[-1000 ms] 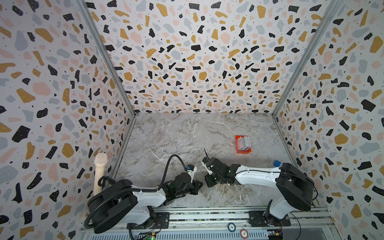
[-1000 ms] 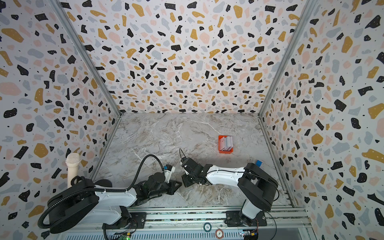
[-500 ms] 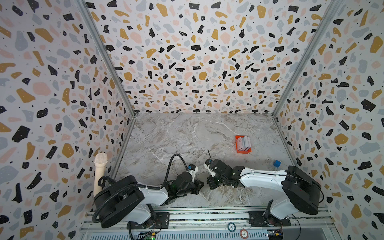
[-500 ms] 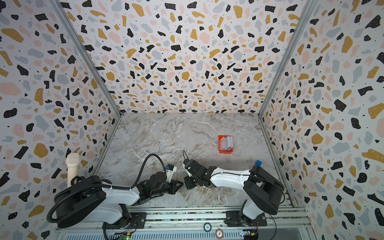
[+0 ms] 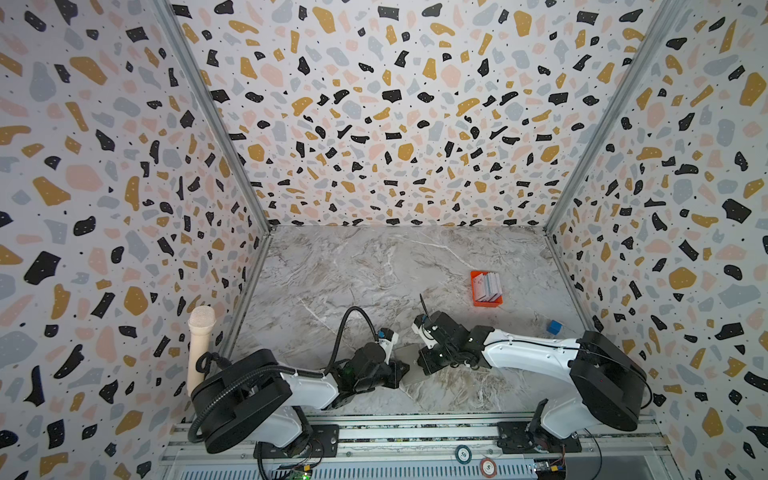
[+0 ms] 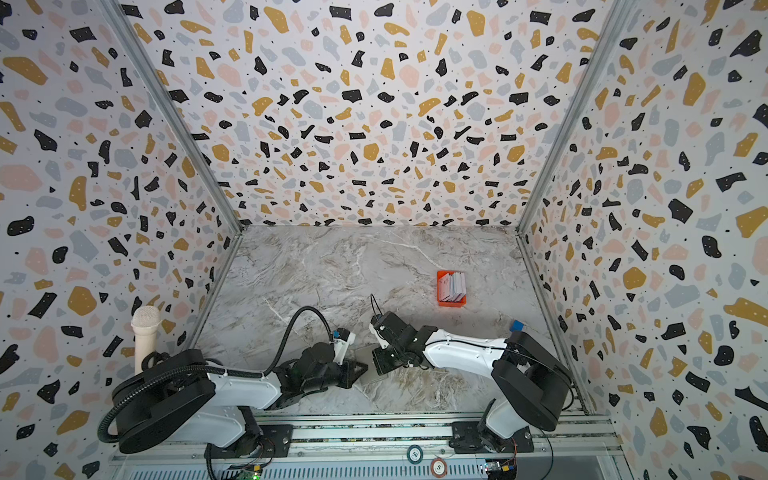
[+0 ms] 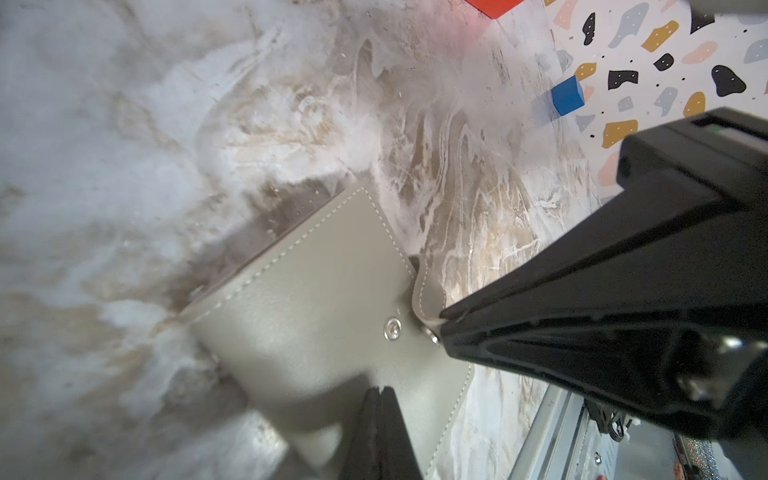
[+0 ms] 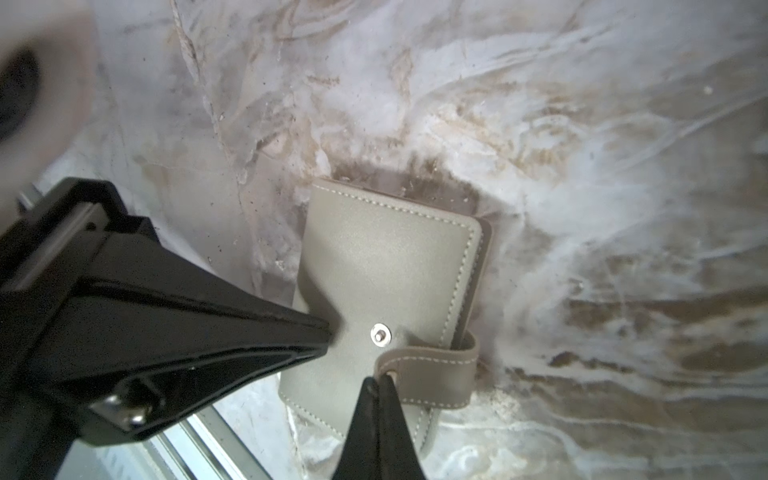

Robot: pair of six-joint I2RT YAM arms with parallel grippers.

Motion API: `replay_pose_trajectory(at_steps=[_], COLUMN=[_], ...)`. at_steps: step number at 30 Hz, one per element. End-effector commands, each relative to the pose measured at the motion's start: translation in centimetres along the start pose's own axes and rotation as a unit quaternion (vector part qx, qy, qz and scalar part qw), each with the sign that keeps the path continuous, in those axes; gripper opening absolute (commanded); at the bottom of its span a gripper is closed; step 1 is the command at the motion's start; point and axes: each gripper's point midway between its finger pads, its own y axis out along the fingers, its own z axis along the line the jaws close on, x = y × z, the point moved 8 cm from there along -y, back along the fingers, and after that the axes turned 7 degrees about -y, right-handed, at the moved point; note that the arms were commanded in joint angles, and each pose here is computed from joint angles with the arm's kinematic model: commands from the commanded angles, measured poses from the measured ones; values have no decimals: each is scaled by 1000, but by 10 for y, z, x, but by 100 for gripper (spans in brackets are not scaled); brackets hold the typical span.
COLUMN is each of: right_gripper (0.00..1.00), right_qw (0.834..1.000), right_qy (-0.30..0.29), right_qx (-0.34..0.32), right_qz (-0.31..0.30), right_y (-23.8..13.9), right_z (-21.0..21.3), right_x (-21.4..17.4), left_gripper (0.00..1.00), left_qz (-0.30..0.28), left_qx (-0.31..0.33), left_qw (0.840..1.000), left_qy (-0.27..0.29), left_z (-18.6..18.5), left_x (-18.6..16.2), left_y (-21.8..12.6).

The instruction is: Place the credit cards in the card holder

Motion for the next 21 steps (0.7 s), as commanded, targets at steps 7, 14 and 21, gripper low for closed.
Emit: replay_pose_trajectory(at_steps=[7, 14, 21], right_gripper=[0, 0, 0], right_qw=[1000, 1000, 999], right_qy=[-10, -10, -11], right_qx=[3, -4, -3], right_qz=[13, 22, 34], right_y=[0, 5, 8], right_z=[4, 3, 3], right_x=[11, 14, 10], left_gripper=[0, 0, 0], left_qz=[19, 20, 20], left_qx=[18, 19, 18], left_qw=[1000, 1000, 1000], left_qy=[6, 8, 8], left_z=[9, 9, 9], left_x=[-6, -6, -6], left_y=[2, 1, 1])
